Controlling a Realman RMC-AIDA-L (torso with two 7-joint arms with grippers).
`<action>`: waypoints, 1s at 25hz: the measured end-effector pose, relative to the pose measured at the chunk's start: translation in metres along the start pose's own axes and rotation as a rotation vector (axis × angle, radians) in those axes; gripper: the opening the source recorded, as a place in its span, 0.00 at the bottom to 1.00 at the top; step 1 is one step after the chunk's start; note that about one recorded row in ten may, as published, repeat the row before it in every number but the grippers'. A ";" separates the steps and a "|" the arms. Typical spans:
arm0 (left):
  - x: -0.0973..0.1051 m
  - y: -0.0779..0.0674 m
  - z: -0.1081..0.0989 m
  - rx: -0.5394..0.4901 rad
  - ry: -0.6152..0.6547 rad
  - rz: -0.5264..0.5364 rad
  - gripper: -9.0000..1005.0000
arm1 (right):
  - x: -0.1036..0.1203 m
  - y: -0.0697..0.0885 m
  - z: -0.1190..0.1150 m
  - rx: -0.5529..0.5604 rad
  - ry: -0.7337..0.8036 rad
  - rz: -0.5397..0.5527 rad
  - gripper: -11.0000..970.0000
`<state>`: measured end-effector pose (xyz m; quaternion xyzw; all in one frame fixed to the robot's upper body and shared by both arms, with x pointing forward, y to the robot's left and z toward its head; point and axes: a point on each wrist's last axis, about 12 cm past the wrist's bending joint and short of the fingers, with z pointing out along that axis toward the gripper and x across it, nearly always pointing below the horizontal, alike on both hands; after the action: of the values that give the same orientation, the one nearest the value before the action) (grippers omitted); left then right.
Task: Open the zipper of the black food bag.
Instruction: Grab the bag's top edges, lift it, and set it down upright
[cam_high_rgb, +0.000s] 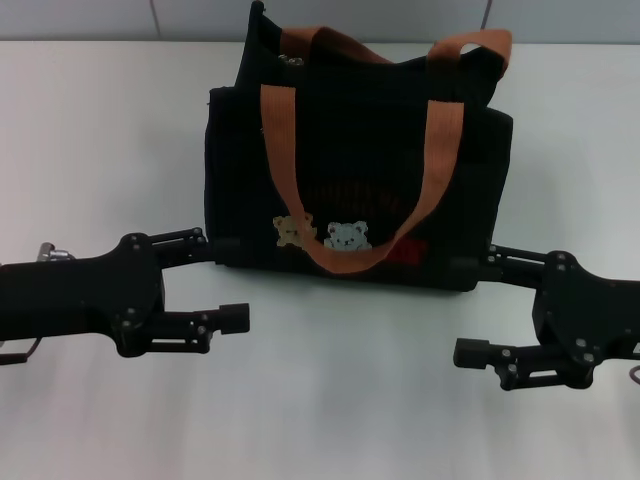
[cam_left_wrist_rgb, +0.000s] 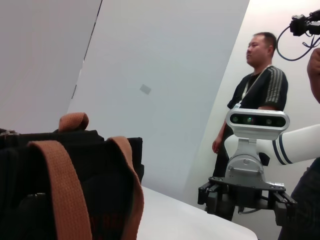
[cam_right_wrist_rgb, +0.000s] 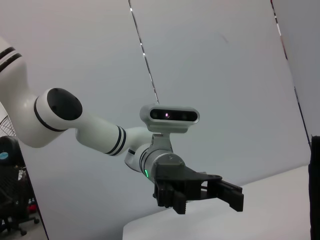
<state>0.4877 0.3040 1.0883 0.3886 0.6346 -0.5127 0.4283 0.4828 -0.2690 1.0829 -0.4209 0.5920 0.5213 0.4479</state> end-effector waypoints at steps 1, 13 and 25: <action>0.000 0.000 0.001 0.001 -0.002 -0.002 0.83 | 0.000 0.000 0.000 0.000 0.000 0.000 0.87; -0.002 0.001 0.003 0.002 -0.015 -0.007 0.83 | -0.002 -0.002 0.003 -0.009 -0.003 0.003 0.87; -0.001 0.000 -0.002 -0.008 -0.014 -0.019 0.83 | -0.002 -0.003 0.006 -0.006 0.000 0.003 0.86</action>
<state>0.4878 0.3058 1.0894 0.3771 0.6372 -0.5171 0.4294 0.4872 -0.2630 1.0841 -0.4214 0.5910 0.5237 0.4459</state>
